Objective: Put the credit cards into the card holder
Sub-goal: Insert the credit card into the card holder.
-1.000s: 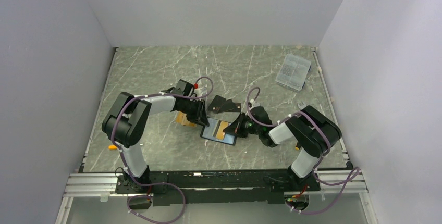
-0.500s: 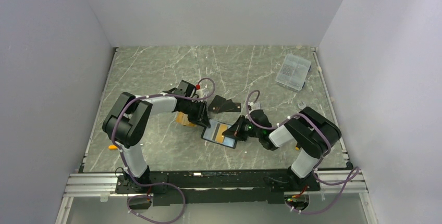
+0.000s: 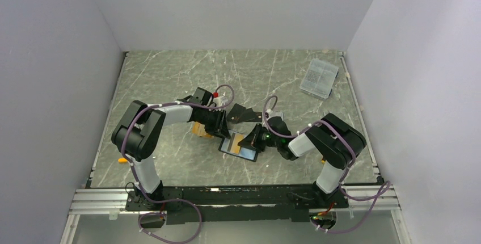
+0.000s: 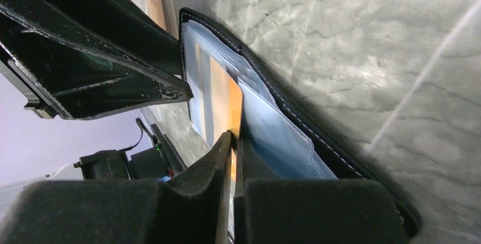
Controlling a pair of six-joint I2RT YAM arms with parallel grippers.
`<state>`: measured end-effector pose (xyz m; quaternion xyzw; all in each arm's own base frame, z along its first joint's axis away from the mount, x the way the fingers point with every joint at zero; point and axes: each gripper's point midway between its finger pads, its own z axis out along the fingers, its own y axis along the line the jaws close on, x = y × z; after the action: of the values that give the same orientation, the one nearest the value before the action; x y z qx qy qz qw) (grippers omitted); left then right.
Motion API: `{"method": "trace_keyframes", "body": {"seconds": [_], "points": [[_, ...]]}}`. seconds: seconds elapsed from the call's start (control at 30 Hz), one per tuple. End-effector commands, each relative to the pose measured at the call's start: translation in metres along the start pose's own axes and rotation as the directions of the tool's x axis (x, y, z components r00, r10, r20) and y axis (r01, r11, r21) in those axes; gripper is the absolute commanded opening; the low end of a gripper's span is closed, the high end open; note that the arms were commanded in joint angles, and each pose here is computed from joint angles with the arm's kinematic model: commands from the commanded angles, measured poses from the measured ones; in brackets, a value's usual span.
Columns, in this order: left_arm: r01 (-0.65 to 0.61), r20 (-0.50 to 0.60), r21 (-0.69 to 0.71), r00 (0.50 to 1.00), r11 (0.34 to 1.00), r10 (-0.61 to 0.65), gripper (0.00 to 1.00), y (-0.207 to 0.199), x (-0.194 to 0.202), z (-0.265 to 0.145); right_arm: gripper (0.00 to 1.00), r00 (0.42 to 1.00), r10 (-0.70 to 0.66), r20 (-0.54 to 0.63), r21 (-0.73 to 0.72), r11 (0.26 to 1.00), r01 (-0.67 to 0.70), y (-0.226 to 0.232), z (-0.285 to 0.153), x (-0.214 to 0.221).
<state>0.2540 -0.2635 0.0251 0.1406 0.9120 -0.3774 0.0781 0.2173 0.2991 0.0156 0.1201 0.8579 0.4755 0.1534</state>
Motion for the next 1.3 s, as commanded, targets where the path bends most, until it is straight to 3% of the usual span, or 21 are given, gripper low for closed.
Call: {"method": "trace_keyframes", "body": {"seconds": [0.0, 0.1, 0.5, 0.67, 0.73, 1.0, 1.27], "points": [[-0.001, -0.033, 0.037, 0.999, 0.999, 0.002, 0.39, -0.01, 0.01, 0.002, 0.12, 0.999, -0.024, -0.026, 0.184, 0.983, 0.029, -0.036, 0.003, 0.016], [0.004, -0.039, 0.037, 0.999, 0.999, -0.002, 0.39, -0.009, 0.011, 0.003, 0.22, 0.998, -0.048, -0.032, 0.202, 0.978, 0.054, -0.032, 0.005, 0.017], [0.0, -0.036, 0.038, 0.999, 0.999, 0.001, 0.38, -0.01, 0.01, 0.001, 0.46, 0.987, -0.129, -0.094, 0.199, 0.969, 0.146, -0.016, 0.017, 0.021], [0.015, -0.025, 0.031, 1.0, 0.999, -0.014, 0.21, -0.003, 0.009, -0.001, 0.5, 0.98, -0.149, -0.13, 0.306, 0.934, 0.183, -0.028, 0.009, 0.026], [0.022, -0.027, 0.03, 0.999, 0.999, -0.021, 0.2, -0.001, 0.008, -0.002, 0.51, 0.981, -0.147, -0.129, 0.332, 0.926, 0.182, -0.032, 0.002, 0.029], [0.025, -0.021, 0.035, 0.999, 0.999, -0.025, 0.25, -0.002, 0.007, -0.003, 0.52, 0.981, -0.165, -0.101, 0.335, 0.923, 0.19, -0.027, -0.005, 0.026], [0.027, -0.022, 0.09, 0.999, 0.996, -0.025, 0.47, -0.013, 0.007, -0.005, 0.52, 0.972, -0.208, -0.111, 0.287, 0.93, 0.232, -0.005, 0.009, 0.021]]}}
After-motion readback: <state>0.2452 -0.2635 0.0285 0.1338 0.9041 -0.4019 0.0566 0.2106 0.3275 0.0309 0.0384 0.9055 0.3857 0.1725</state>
